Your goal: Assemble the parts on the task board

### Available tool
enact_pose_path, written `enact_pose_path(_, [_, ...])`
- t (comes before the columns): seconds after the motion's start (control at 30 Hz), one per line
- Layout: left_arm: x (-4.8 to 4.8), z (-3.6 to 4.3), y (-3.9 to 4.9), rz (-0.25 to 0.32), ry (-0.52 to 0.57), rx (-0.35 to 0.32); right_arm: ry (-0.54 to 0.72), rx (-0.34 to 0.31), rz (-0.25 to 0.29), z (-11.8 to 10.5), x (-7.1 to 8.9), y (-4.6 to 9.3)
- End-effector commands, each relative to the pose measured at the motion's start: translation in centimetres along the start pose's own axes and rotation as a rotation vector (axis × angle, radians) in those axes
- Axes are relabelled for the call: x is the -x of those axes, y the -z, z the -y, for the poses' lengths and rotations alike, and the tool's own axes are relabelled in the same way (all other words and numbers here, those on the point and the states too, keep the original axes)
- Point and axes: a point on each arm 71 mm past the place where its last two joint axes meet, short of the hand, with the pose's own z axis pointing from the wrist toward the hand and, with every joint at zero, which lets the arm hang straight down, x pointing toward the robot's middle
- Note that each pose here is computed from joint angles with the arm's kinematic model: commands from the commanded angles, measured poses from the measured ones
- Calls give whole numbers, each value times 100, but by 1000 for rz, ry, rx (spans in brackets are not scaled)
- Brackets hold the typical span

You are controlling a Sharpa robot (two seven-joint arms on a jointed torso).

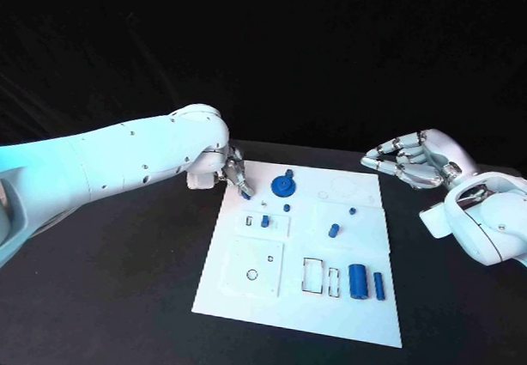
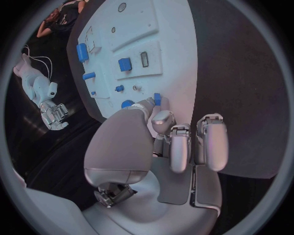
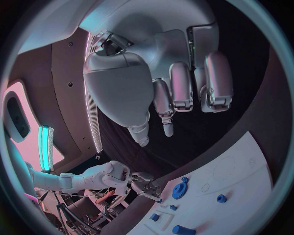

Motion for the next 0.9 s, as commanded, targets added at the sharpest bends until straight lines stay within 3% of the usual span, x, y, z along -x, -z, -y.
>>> enact_pose_path(0.03, [0,31,36,35,56,-45,4,7,-13,-5,-14,0])
enact_pose_path(0.4, [-98,-31,230,77,105,-91,5,6,-12,-2,-9,3])
enact_pose_path(0.63, [-278,-104,294,66,126,-99,6,4,-10,8,-2,5])
enact_pose_path(0.9, [-470,-118,305,50,114,-107,6,3,-10,13,-3,6])
